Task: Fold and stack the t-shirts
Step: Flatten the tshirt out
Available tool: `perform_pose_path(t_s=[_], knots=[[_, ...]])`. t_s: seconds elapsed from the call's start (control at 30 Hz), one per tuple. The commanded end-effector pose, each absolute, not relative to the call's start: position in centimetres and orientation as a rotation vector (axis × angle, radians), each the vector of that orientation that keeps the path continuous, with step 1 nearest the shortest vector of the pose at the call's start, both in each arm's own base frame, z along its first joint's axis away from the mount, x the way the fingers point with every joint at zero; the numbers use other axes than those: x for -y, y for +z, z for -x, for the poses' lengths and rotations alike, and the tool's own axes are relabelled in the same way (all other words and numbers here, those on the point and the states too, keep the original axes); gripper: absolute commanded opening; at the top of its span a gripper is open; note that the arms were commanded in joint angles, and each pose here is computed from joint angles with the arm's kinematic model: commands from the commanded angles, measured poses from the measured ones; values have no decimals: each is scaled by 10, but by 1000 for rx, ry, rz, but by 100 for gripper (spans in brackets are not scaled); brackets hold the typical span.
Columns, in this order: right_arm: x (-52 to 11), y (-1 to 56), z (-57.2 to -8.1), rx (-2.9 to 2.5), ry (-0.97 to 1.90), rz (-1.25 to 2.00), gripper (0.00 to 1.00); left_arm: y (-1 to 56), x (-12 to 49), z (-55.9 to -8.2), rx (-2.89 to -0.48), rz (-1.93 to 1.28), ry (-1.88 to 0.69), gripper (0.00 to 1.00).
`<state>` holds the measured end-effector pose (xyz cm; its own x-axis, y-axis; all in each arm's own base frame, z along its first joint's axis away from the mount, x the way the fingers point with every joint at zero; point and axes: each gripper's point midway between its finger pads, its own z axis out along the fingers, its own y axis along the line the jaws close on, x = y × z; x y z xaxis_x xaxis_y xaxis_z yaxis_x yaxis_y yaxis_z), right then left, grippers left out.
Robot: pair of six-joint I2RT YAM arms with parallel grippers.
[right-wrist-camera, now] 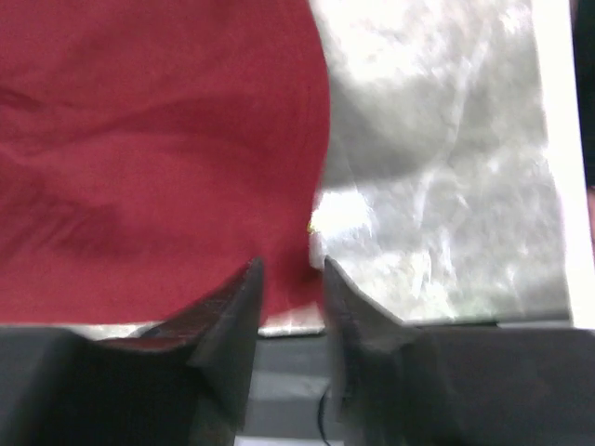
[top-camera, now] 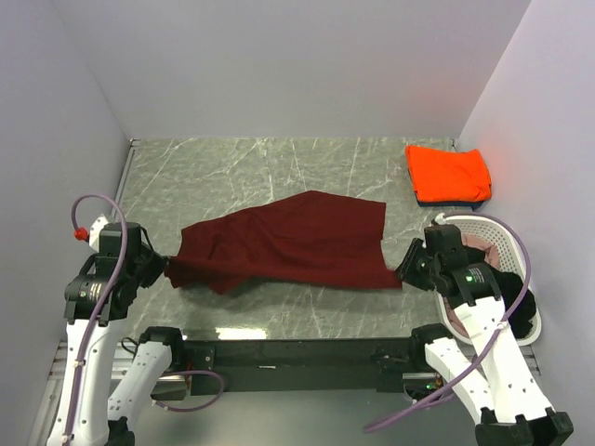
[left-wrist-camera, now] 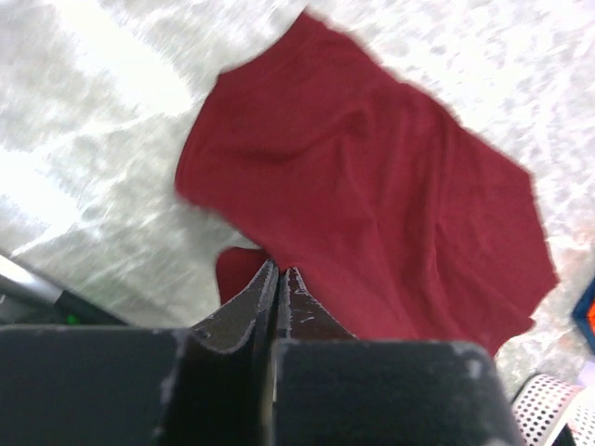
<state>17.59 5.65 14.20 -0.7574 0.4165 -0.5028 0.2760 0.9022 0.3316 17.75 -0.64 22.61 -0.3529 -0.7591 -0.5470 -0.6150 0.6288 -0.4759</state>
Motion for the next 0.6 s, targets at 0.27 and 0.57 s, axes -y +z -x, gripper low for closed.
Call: perform_pose_path(t_s=[0.27,0.57], knots=[[-62,154,-181,-2472,355,-459,55,237,9,-155,-2057,1051,-284,59],[-111,124,-220,-2571,528,-278,49,192,47,-207,-2266,901,-426,54]])
